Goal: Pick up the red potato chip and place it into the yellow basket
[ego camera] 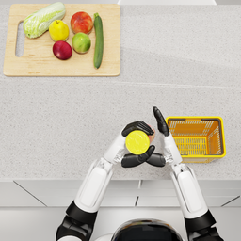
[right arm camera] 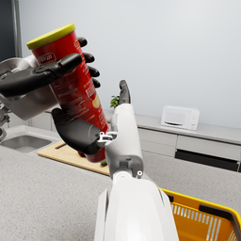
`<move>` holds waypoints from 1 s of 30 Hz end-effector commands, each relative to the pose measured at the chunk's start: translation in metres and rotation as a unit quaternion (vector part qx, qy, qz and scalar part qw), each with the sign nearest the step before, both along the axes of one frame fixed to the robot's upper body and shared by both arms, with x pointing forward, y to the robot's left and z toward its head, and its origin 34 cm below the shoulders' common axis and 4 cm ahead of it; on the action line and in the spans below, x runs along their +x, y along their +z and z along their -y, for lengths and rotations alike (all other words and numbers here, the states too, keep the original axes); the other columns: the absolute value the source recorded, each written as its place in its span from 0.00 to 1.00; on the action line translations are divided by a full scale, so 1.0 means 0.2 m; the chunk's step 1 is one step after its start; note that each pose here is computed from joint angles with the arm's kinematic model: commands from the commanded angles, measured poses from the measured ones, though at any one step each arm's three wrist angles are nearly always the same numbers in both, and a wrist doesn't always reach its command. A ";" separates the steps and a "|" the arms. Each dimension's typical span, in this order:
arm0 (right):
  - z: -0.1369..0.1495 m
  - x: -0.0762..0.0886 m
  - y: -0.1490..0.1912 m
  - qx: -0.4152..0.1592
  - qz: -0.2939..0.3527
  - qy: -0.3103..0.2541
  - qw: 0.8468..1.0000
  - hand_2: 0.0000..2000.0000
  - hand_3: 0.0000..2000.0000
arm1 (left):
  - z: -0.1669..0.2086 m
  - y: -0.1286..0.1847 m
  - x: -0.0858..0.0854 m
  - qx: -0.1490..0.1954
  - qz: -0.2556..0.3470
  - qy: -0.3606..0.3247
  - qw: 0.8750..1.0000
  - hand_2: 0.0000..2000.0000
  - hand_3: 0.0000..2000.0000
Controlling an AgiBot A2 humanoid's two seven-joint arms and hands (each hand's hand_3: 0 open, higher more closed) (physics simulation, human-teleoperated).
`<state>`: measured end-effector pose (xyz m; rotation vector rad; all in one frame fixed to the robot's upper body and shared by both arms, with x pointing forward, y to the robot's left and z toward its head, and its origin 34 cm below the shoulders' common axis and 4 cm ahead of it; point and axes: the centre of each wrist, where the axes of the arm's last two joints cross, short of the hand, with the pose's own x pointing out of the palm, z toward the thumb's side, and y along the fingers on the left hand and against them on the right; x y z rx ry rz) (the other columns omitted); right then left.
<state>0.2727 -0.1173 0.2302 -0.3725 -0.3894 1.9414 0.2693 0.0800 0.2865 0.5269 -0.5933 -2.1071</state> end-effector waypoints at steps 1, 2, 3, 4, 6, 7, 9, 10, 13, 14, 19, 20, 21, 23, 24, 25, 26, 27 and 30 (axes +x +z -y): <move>-0.06 0.02 0.03 0.001 0.007 0.017 1.000 0.00 0.00 | 0.08 0.01 -0.03 0.013 0.007 -0.028 0.999 1.00 1.00; -0.07 0.01 0.04 0.000 0.011 0.022 1.000 0.00 0.00 | 0.09 -0.01 -0.03 0.020 0.003 -0.029 0.999 1.00 1.00; -0.09 0.00 0.07 0.000 0.020 0.033 0.999 0.00 0.00 | 0.10 -0.02 -0.03 0.028 0.000 -0.032 0.999 1.00 1.00; -0.08 0.00 0.07 -0.004 0.021 0.036 0.999 0.00 0.00 | 0.09 -0.03 -0.02 0.035 -0.003 -0.031 0.999 1.00 1.00; -0.06 0.00 0.06 -0.023 0.022 0.064 0.997 1.00 0.33 | 0.08 -0.03 -0.02 0.032 -0.003 -0.020 0.999 1.00 1.00; -0.07 0.00 0.06 -0.033 0.025 0.085 0.996 1.00 0.49 | 0.07 -0.04 -0.02 0.031 -0.004 -0.015 0.999 1.00 1.00; -0.07 -0.01 0.06 -0.037 0.028 0.092 0.995 1.00 0.82 | 0.07 -0.04 -0.02 0.026 -0.004 -0.007 1.000 1.00 1.00; -0.07 -0.01 0.07 -0.040 0.031 0.099 0.994 1.00 0.98 | 0.06 -0.05 -0.03 0.026 -0.004 -0.006 1.000 0.32 0.84; -0.03 0.03 0.10 -0.028 0.037 0.086 0.995 1.00 1.00 | -0.03 -0.01 -0.08 -0.005 0.010 0.031 0.999 0.00 0.35; 0.00 0.05 0.13 -0.018 0.045 0.074 0.996 1.00 1.00 | -0.08 0.01 -0.11 -0.017 0.020 0.045 0.999 0.00 0.18; 0.32 0.12 0.28 0.039 0.090 -0.030 0.995 1.00 1.00 | -0.45 0.13 -0.21 -0.089 0.077 0.172 0.978 0.00 0.00; 0.38 0.11 0.29 0.045 0.094 -0.047 0.993 1.00 1.00 | -0.51 0.13 -0.21 -0.098 0.076 0.195 0.973 0.00 0.00; 0.45 0.11 0.31 0.053 0.101 -0.067 0.991 1.00 1.00 | -0.58 0.11 -0.20 -0.109 0.065 0.225 0.966 0.00 0.00; 0.55 0.08 0.33 0.065 0.116 -0.101 0.986 1.00 1.00 | -0.66 0.05 -0.18 -0.120 0.040 0.261 0.957 0.00 0.00; 0.59 0.06 0.35 0.067 0.125 -0.111 0.984 1.00 1.00 | -0.69 0.03 -0.17 -0.124 0.028 0.274 0.953 0.00 0.00; 0.62 0.05 0.36 0.069 0.132 -0.120 0.982 1.00 1.00 | -0.71 0.01 -0.15 -0.125 0.019 0.282 0.951 0.00 0.00; 0.65 0.03 0.36 0.072 0.133 -0.129 0.980 1.00 1.00 | -0.73 -0.01 -0.13 -0.126 0.010 0.292 0.948 0.00 0.00; 0.66 0.03 0.34 0.076 0.129 -0.135 0.979 1.00 1.00 | -0.75 -0.02 -0.12 -0.126 0.003 0.297 0.946 0.00 0.00; 0.69 0.05 0.23 0.080 0.084 -0.143 0.983 1.00 1.00 | -0.77 -0.05 -0.10 -0.127 -0.010 0.307 0.943 0.00 0.00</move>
